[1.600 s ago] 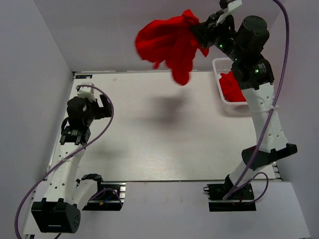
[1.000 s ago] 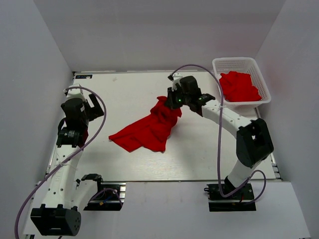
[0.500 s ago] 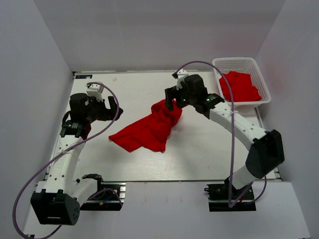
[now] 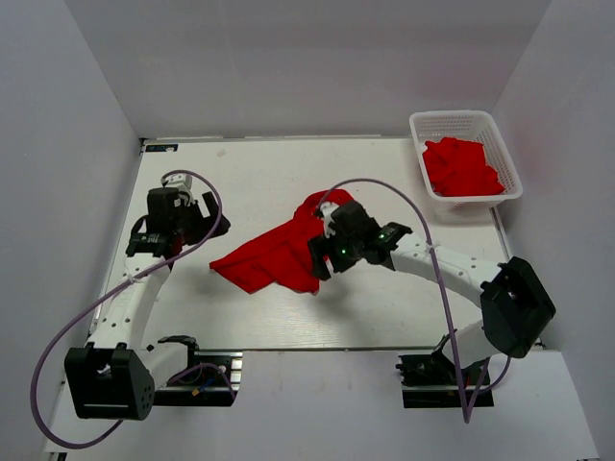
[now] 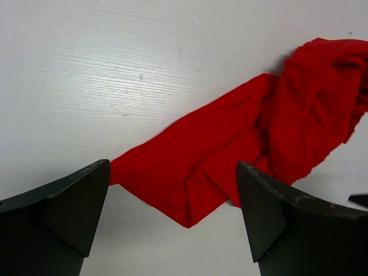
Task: Fold and stack the t-shirts
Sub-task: Move the tshirt to the center of the board, then flatten out the tshirt
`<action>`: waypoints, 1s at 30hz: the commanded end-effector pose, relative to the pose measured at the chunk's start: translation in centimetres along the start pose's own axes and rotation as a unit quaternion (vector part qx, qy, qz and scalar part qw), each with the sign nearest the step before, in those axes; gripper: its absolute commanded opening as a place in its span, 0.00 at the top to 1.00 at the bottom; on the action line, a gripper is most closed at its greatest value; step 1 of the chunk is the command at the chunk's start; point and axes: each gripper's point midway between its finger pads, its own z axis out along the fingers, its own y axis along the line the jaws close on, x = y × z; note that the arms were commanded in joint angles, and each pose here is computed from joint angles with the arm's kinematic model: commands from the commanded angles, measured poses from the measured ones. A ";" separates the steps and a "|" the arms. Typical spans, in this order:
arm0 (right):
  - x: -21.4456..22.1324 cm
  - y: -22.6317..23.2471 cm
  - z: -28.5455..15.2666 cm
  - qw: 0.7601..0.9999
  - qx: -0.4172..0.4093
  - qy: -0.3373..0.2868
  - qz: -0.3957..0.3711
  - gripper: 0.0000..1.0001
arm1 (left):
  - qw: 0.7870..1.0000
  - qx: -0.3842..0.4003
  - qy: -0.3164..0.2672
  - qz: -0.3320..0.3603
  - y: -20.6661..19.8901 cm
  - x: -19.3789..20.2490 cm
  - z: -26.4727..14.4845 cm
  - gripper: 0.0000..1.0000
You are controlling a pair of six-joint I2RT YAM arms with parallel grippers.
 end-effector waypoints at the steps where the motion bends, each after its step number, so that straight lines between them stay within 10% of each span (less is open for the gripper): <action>1: 1.9 0.3 0.2 1.000 0.012 0.014 0.017 0.21 | 0.998 -0.046 -0.005 -0.030 1.6 0.1 0.2 0.00; 21: 4.1 2.9 7.4 0.999 0.008 0.044 0.007 0.32 | 0.996 -0.077 -0.022 -0.032 2.9 0.3 -1.0 0.00; 30: 4.7 1.8 8.5 0.997 0.048 0.055 -0.003 0.62 | 0.994 -0.102 -0.023 -0.043 3.8 0.6 -0.7 0.00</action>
